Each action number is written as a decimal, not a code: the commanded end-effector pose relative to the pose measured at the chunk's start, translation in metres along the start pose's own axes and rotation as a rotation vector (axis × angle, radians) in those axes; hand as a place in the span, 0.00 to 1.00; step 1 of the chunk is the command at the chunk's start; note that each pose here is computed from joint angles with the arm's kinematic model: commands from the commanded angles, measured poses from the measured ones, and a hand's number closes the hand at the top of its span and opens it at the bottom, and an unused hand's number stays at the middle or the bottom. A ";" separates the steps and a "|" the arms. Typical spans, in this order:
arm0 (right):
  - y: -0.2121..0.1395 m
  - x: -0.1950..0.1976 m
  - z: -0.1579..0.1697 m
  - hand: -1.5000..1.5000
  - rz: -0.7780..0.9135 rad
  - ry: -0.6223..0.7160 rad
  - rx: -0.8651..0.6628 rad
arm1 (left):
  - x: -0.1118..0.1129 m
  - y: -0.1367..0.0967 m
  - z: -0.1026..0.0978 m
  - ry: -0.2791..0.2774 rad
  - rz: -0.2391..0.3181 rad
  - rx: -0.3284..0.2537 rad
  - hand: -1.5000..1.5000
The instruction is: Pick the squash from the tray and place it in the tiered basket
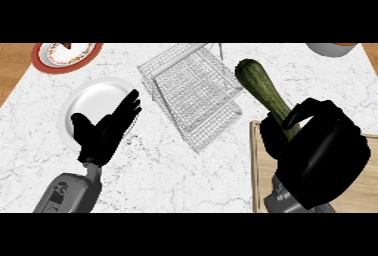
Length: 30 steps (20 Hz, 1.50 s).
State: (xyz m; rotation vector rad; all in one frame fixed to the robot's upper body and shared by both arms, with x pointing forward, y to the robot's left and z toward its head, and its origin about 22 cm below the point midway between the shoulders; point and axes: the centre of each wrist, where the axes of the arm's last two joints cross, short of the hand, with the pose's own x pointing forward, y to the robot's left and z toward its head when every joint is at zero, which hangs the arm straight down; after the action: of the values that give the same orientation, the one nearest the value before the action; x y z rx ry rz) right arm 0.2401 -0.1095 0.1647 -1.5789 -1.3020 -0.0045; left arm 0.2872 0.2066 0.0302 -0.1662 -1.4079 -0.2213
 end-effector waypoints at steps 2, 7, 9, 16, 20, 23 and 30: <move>0.012 0.033 -0.033 1.00 -0.019 0.279 0.024 | 0.009 -0.008 -0.005 -0.013 -0.012 -0.035 0.50; 0.010 0.058 -0.063 0.00 -0.241 0.320 0.029 | 0.005 -0.015 -0.009 -0.012 -0.012 -0.062 0.50; 0.016 0.069 -0.065 0.00 -0.273 0.306 0.045 | 0.008 -0.015 -0.011 -0.014 -0.010 -0.068 0.50; 0.036 0.110 -0.085 0.00 -0.339 0.202 0.029 | 0.014 -0.019 -0.019 -0.030 -0.013 -0.076 0.50; 0.046 0.123 -0.092 0.00 -0.351 0.158 -0.096 | 0.012 -0.016 -0.017 -0.015 -0.013 -0.066 0.50; 0.043 0.132 -0.099 0.00 -0.364 0.177 -0.181 | 0.007 -0.017 -0.014 0.005 -0.021 -0.056 0.50; 0.024 0.122 -0.112 0.00 -0.417 0.324 -0.293 | 0.001 -0.009 -0.014 0.013 -0.005 -0.007 0.50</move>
State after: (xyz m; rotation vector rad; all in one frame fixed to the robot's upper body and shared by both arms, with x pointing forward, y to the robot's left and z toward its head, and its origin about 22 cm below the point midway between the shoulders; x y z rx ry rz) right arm 0.3751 -0.0989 0.2617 -1.5541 -1.5118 -0.4272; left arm 0.2993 0.1916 0.0327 -0.1850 -1.4011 -0.2489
